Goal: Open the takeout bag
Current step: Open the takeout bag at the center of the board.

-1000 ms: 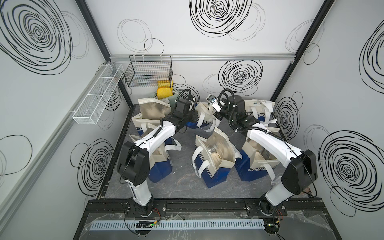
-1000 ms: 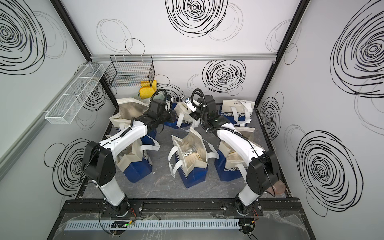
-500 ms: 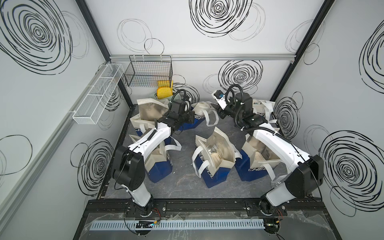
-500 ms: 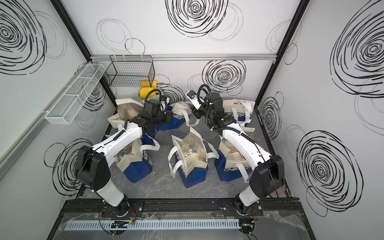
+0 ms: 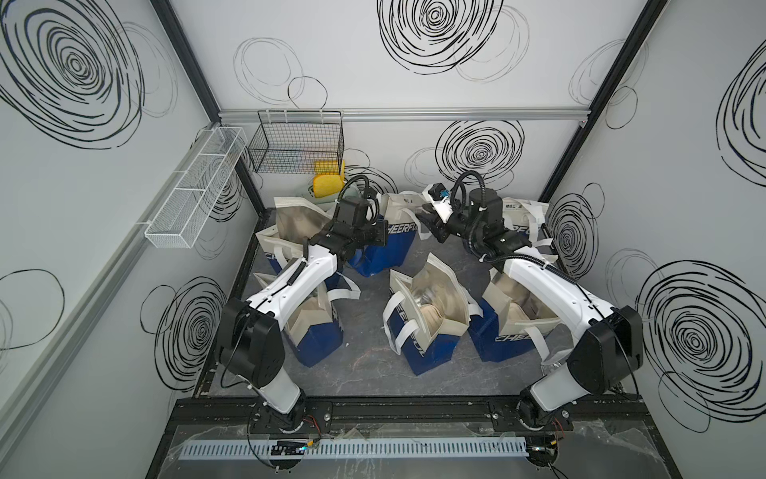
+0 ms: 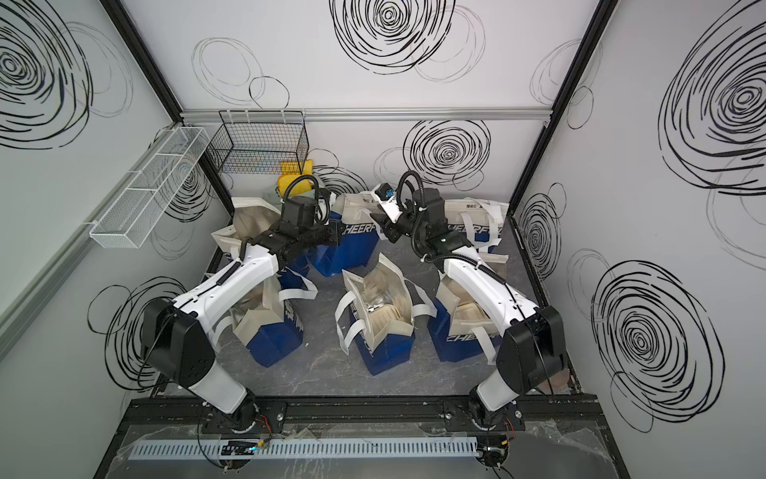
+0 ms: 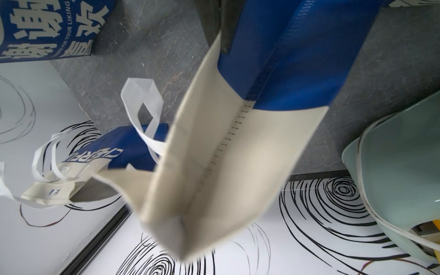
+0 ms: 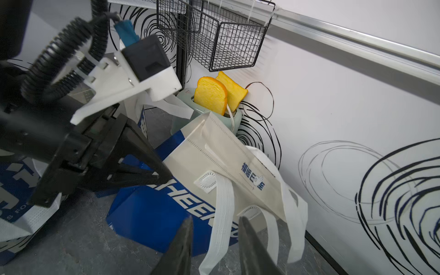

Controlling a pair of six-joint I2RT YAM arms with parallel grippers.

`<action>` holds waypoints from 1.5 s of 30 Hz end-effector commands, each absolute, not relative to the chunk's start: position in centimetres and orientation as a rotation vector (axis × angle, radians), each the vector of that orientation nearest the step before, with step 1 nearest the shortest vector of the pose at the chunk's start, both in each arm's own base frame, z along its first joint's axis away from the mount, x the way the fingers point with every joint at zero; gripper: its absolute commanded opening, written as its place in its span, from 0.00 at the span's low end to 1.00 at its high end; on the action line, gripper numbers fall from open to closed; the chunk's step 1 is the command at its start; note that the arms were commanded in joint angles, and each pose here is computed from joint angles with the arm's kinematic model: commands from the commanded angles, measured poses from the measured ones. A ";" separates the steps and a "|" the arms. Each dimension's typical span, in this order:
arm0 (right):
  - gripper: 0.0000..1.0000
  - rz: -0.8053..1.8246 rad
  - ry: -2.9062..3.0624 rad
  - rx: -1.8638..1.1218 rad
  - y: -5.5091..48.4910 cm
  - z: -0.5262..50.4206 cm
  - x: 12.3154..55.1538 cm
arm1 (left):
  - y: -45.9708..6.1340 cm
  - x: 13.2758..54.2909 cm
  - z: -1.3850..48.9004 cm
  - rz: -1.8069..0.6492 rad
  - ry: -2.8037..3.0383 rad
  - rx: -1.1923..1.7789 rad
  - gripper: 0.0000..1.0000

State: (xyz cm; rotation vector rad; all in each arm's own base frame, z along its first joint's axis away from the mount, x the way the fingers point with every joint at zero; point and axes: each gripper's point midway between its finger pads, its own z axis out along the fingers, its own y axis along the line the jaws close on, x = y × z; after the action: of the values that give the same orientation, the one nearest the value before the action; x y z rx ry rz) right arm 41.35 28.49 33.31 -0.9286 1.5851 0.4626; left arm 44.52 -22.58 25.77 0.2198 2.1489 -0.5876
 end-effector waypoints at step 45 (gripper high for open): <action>0.35 0.389 1.493 -0.875 31.7 34.2 46.1 | -25.7 41.9 31.7 -0.535 1.996 0.447 0.00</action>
State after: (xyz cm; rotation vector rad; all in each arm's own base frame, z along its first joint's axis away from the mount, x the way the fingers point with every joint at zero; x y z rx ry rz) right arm 45.74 31.75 32.28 -0.8995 1.5488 0.4027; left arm 42.28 -25.56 28.13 0.4207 2.0917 -0.5408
